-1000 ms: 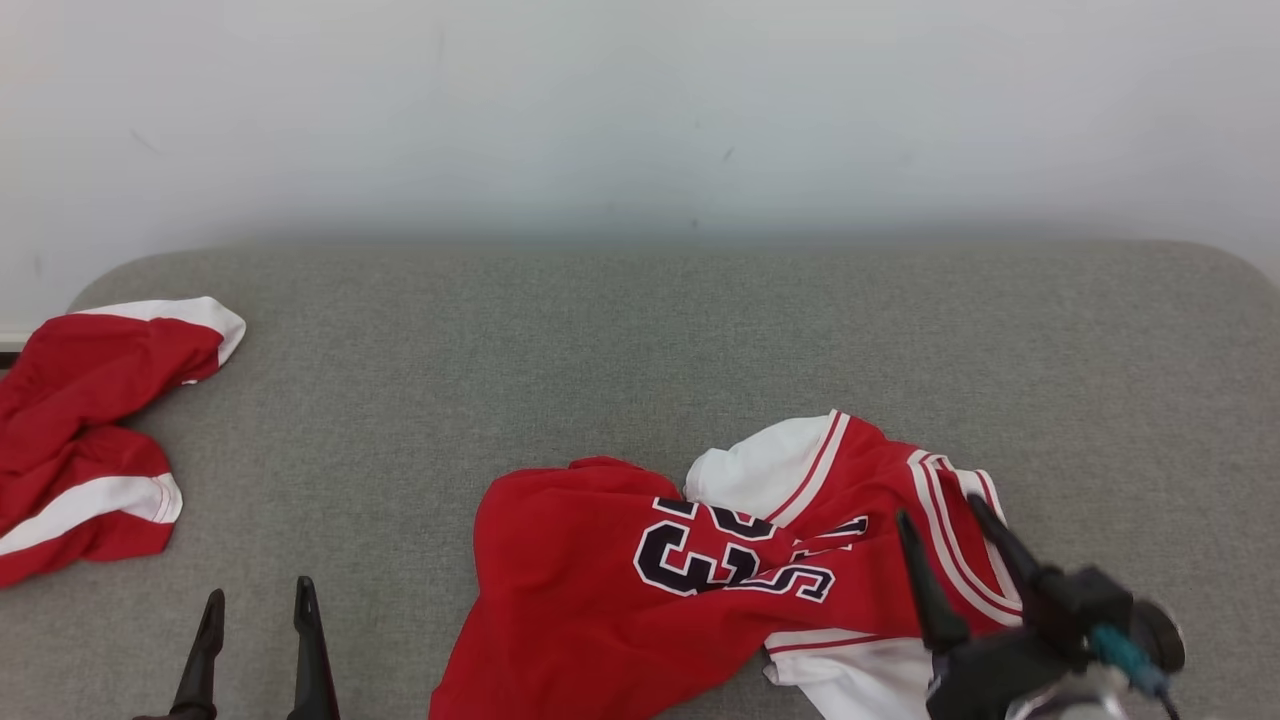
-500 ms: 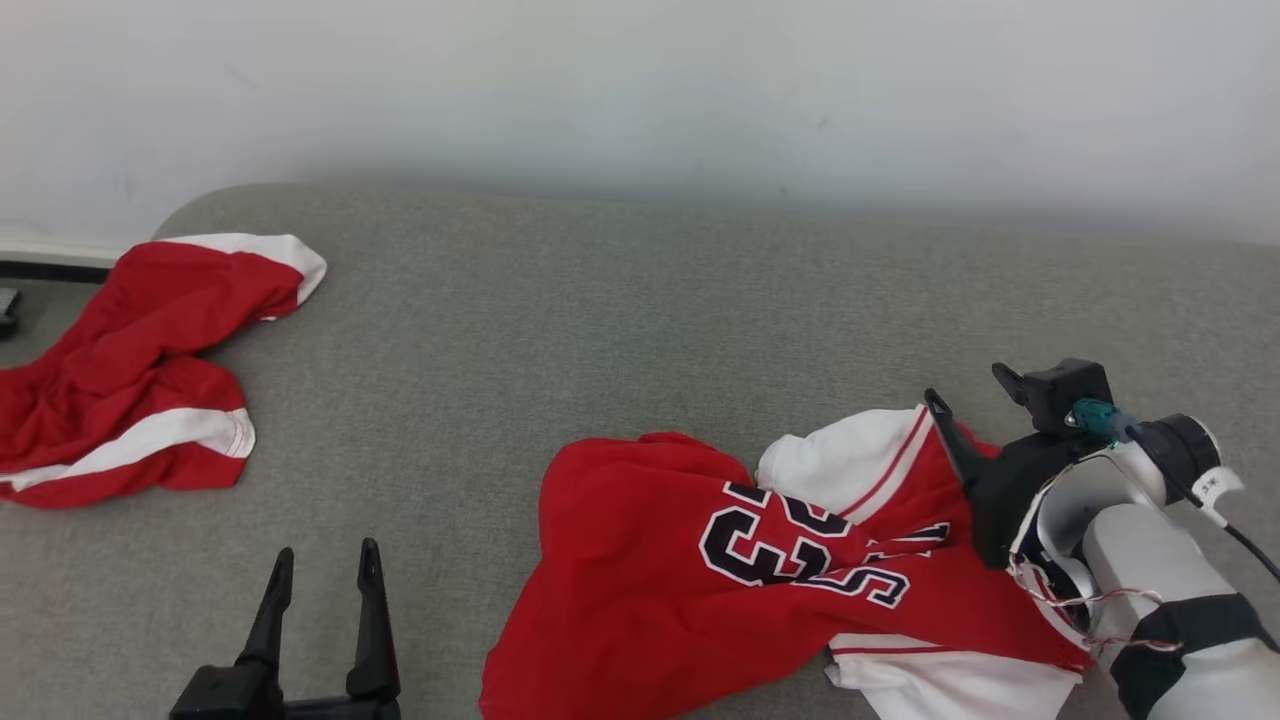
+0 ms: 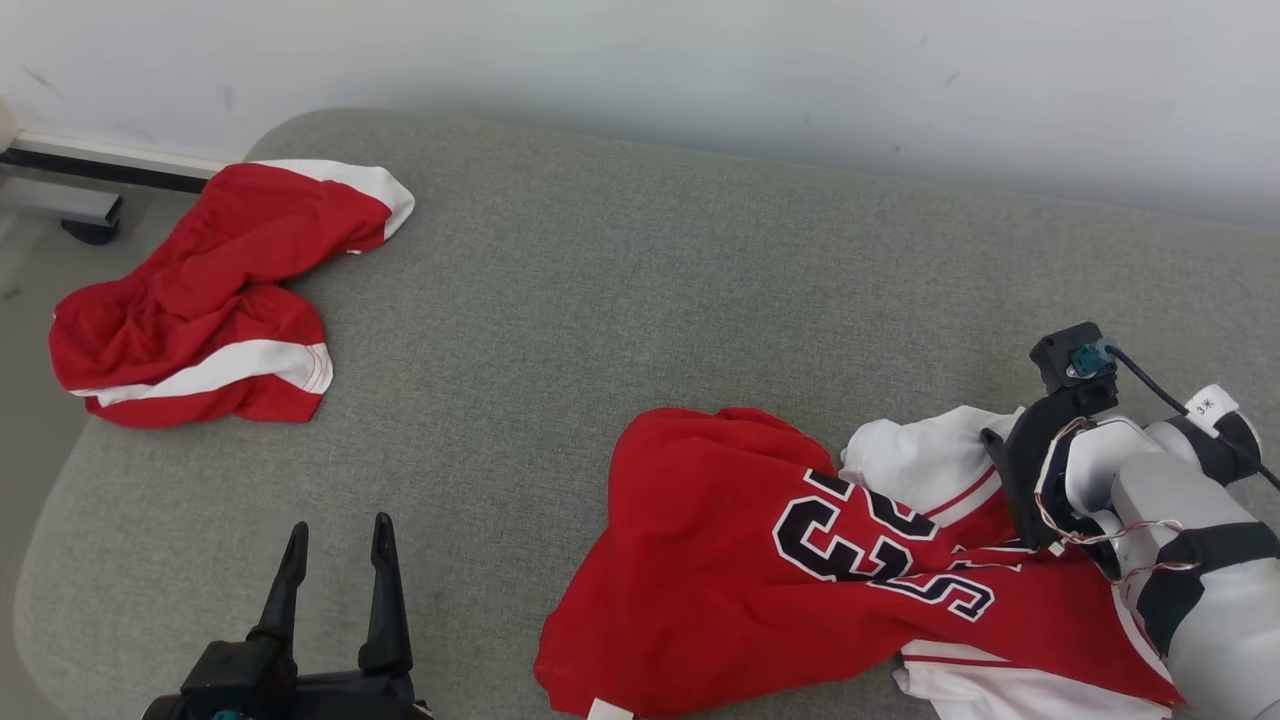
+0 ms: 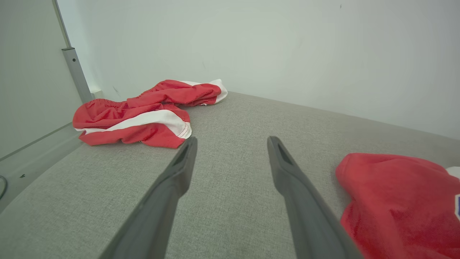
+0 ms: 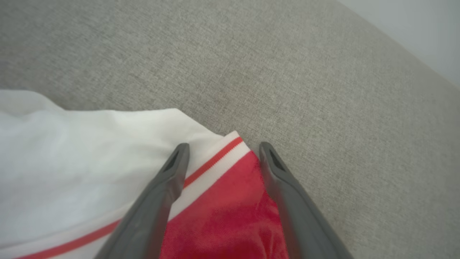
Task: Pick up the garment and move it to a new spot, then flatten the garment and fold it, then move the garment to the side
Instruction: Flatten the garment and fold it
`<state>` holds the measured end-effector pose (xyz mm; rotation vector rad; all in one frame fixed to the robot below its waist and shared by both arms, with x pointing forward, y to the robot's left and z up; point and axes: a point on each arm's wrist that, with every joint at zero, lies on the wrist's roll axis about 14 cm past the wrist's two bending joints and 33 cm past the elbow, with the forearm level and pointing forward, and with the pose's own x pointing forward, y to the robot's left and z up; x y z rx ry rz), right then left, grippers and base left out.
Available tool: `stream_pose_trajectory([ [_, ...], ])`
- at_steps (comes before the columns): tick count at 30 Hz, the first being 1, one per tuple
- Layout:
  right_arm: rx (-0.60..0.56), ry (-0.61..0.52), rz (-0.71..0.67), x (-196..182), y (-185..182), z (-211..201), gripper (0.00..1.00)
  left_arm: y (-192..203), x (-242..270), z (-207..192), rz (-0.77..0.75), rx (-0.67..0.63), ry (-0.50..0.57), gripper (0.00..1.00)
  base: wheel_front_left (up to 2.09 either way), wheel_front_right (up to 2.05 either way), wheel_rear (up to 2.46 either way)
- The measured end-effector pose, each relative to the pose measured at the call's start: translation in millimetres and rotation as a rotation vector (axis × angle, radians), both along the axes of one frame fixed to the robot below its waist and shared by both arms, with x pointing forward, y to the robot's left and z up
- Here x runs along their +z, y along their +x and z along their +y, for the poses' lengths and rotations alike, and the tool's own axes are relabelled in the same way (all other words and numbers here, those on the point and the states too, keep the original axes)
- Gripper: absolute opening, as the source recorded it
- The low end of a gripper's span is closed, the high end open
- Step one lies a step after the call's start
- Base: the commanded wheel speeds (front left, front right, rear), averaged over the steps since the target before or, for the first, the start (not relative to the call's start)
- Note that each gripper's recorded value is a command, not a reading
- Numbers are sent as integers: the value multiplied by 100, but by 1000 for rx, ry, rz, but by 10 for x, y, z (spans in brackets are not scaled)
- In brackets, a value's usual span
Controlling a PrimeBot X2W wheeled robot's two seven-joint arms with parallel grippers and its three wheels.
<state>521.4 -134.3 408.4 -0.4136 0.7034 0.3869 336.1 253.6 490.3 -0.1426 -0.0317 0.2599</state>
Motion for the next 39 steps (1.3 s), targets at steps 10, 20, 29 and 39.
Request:
stream_pose_trajectory([
  [10,24,27,6,100,137,124,0,57,-24,33,10,-4,24,100,0,0,0],
  [20,-88,111,-376,1207,886,-401,0,196,11,-6,-2,-35,34,100,0,0,0],
  [29,-177,136,-541,1513,1173,-706,96,220,-63,-48,24,-54,38,100,0,0,0],
  [39,-117,129,-572,1476,1013,-549,100,165,-68,-46,26,-50,35,100,0,0,0],
])
